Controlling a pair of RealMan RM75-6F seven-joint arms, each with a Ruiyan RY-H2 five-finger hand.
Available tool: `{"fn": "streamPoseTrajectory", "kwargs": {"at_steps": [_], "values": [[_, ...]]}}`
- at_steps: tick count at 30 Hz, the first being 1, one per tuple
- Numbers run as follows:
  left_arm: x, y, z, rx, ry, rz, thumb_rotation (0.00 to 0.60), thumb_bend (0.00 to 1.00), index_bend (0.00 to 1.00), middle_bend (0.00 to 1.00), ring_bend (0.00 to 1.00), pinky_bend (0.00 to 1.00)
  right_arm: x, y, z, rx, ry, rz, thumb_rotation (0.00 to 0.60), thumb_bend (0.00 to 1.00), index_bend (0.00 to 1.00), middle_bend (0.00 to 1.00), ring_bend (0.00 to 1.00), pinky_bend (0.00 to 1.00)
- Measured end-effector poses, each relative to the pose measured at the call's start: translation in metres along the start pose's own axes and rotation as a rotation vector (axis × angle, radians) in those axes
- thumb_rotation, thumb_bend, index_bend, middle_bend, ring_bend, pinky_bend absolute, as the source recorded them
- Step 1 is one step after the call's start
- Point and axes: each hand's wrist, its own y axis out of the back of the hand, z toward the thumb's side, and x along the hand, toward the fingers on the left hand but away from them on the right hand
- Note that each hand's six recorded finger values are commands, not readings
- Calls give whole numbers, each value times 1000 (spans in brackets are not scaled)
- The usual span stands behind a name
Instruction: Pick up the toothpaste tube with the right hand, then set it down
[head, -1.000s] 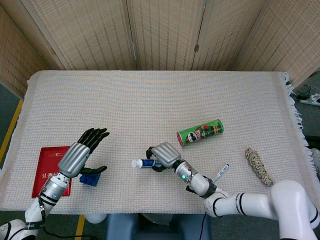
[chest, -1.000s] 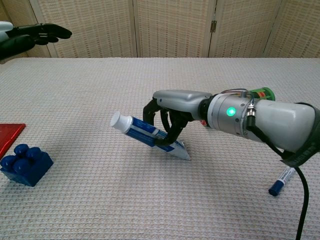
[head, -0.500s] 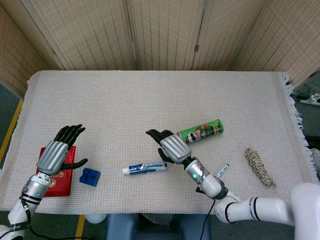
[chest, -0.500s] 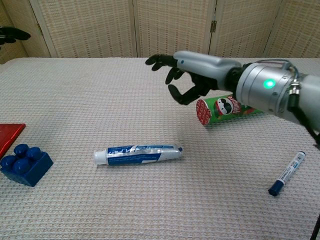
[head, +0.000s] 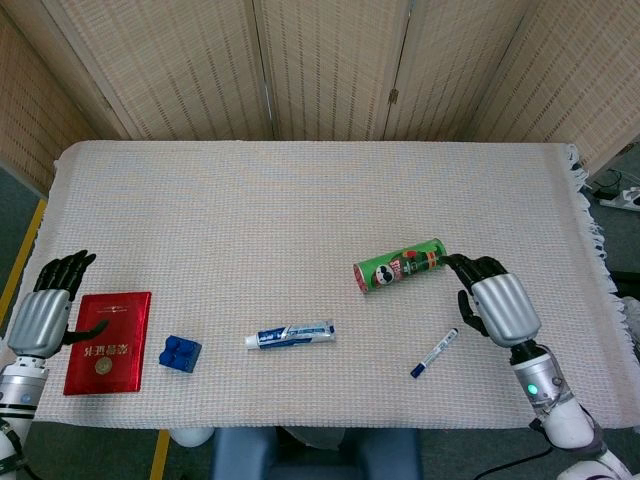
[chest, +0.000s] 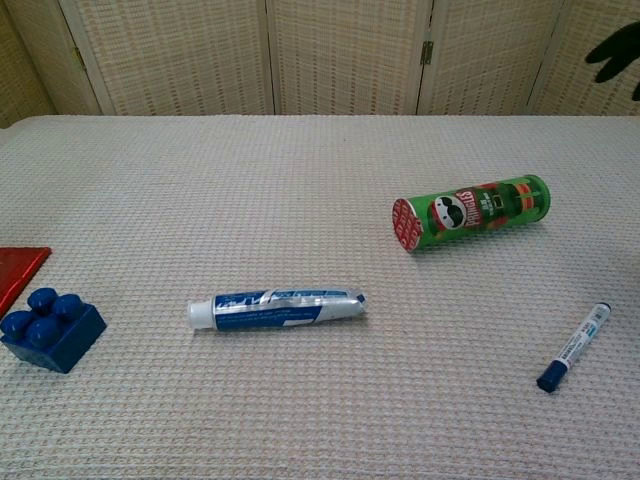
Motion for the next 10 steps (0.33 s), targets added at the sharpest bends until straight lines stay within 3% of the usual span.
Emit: {"fn": "streamPoseTrajectory", "kwargs": {"at_steps": [3, 10], "values": [[-7, 2, -6, 21, 15, 24, 600, 267, 60, 87, 82, 0, 27, 4, -20, 9, -56, -11, 600, 756, 102, 206, 265, 238], [-34, -2, -15, 64, 50, 55, 600, 269, 66, 90, 85, 0, 83, 13, -61, -22, -206, -55, 600, 756, 95, 201, 262, 238]]}}
